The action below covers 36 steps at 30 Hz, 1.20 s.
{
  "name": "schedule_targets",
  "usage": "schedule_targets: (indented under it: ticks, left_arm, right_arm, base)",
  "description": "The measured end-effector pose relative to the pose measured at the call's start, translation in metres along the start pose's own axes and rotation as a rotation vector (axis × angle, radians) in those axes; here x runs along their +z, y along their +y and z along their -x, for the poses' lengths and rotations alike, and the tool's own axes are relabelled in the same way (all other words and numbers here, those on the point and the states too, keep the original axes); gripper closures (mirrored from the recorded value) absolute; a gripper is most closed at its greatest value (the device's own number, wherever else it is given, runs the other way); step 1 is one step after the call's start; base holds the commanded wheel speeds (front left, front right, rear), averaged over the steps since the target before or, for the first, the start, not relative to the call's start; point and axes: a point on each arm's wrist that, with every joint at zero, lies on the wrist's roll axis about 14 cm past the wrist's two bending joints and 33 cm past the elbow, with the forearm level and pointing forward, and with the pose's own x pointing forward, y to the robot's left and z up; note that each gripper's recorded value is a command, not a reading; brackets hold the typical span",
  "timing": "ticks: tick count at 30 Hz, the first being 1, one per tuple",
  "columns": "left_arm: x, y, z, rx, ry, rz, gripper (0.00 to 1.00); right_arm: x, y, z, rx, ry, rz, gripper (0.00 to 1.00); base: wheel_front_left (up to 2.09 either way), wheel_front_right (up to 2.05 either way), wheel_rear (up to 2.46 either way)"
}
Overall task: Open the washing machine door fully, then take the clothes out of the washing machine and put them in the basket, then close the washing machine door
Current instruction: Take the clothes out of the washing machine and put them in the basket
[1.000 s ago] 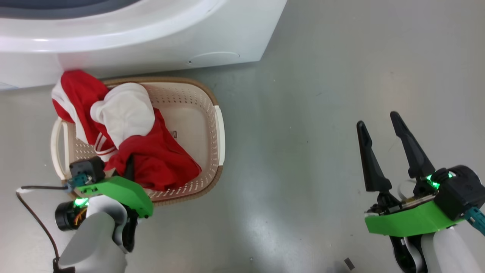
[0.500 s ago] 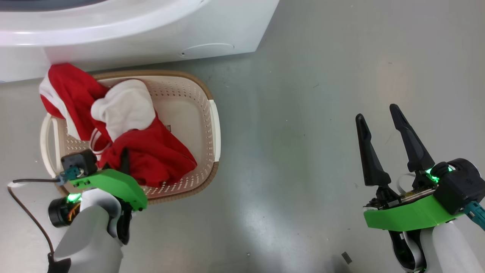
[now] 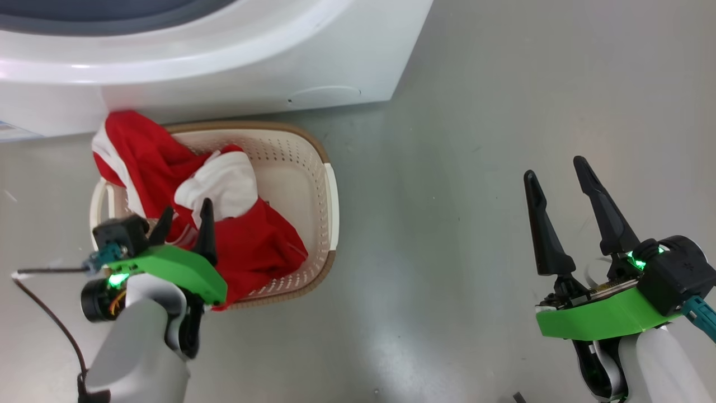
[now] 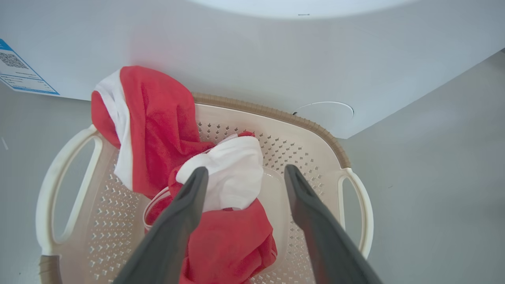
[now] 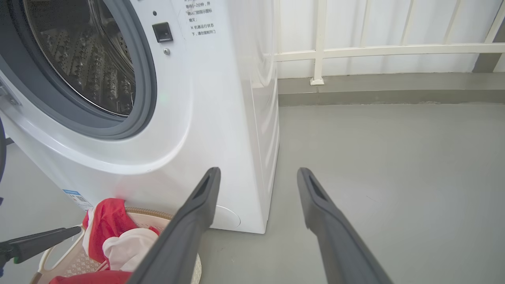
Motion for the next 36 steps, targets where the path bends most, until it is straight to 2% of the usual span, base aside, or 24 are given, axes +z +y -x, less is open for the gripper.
schedule_targets:
  ticks: [13, 24, 36]
  left_arm:
    - [0.065, -0.006, 0.057, -0.032, -0.263, 0.025, 0.0]
    - [0.112, -0.02, 0.12, -0.079, -0.478, -0.053, 0.0]
    - [0.13, -0.025, 0.185, -0.055, -0.622, -0.089, 0.0]
  right_arm:
    - [0.036, 0.019, 0.01, 0.046, -0.084, 0.003, 0.0]
    - [0.055, 0.026, 0.034, 0.058, -0.121, 0.007, 0.0]
    - [0.074, 0.03, 0.061, 0.061, -0.166, 0.016, 0.0]
  base:
    - [0.0, 0.0, 0.0]
    - [0.0, 0.0, 0.0]
    - [0.0, 0.0, 0.0]
